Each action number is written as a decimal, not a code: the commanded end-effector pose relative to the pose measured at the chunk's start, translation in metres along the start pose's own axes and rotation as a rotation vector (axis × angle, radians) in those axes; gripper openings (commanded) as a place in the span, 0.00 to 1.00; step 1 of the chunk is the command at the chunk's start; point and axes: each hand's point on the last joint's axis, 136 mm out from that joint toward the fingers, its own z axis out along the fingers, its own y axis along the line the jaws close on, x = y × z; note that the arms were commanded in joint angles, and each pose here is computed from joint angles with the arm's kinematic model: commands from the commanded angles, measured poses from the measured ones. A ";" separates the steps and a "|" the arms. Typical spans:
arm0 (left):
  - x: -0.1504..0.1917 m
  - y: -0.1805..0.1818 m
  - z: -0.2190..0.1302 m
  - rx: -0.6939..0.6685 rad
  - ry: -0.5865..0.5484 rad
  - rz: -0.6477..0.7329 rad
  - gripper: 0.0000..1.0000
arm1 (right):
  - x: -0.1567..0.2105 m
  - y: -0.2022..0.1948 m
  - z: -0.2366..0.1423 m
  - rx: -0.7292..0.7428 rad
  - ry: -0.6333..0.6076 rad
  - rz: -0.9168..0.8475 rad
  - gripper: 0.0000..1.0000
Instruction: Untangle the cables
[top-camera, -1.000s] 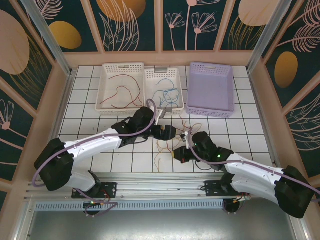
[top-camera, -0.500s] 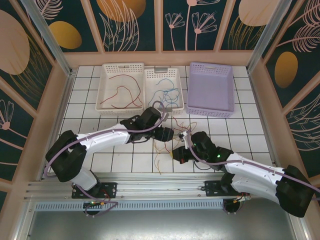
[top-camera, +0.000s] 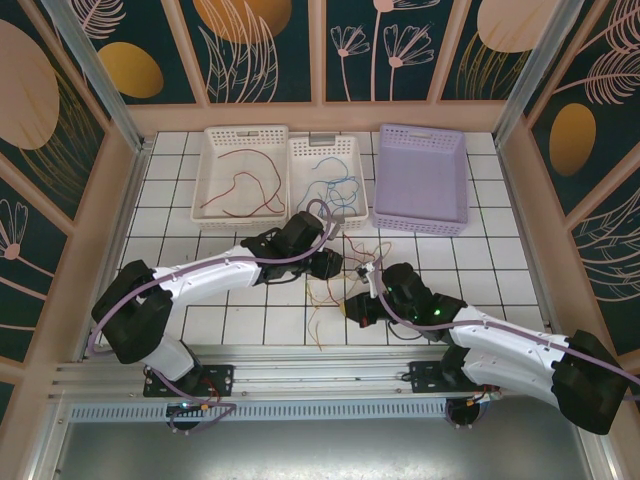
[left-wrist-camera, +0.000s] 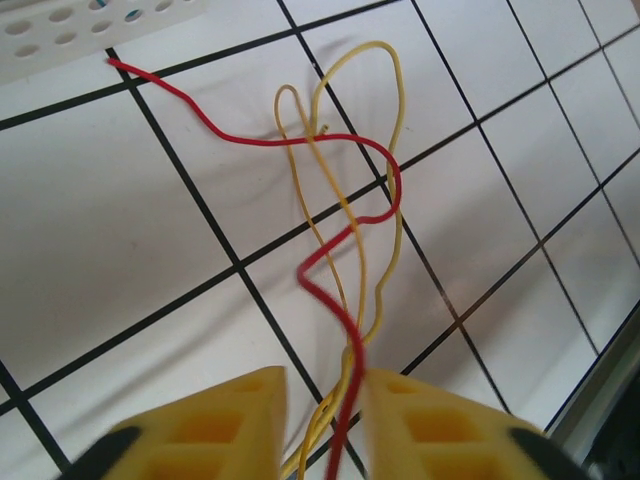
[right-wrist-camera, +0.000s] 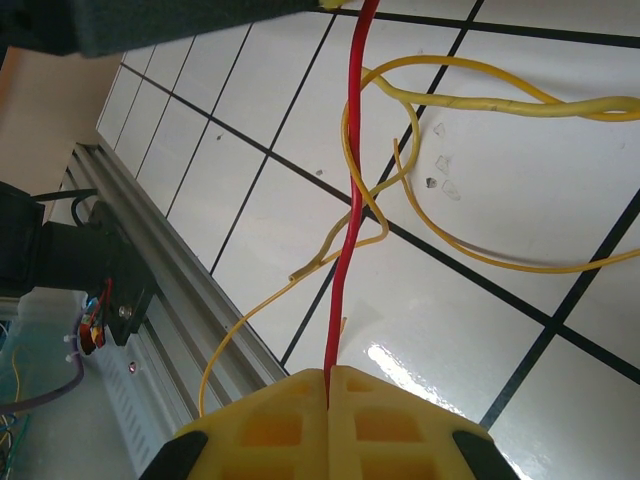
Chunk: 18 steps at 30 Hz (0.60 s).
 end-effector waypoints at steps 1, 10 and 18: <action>-0.005 0.000 0.002 -0.020 -0.012 0.014 0.13 | -0.005 0.004 -0.002 0.000 -0.020 -0.010 0.00; -0.027 -0.007 -0.017 -0.025 -0.099 0.002 0.00 | -0.016 -0.012 -0.014 0.104 -0.101 0.026 0.00; -0.073 -0.038 -0.075 0.073 -0.320 -0.054 0.00 | -0.034 -0.010 -0.042 0.077 -0.234 0.062 0.36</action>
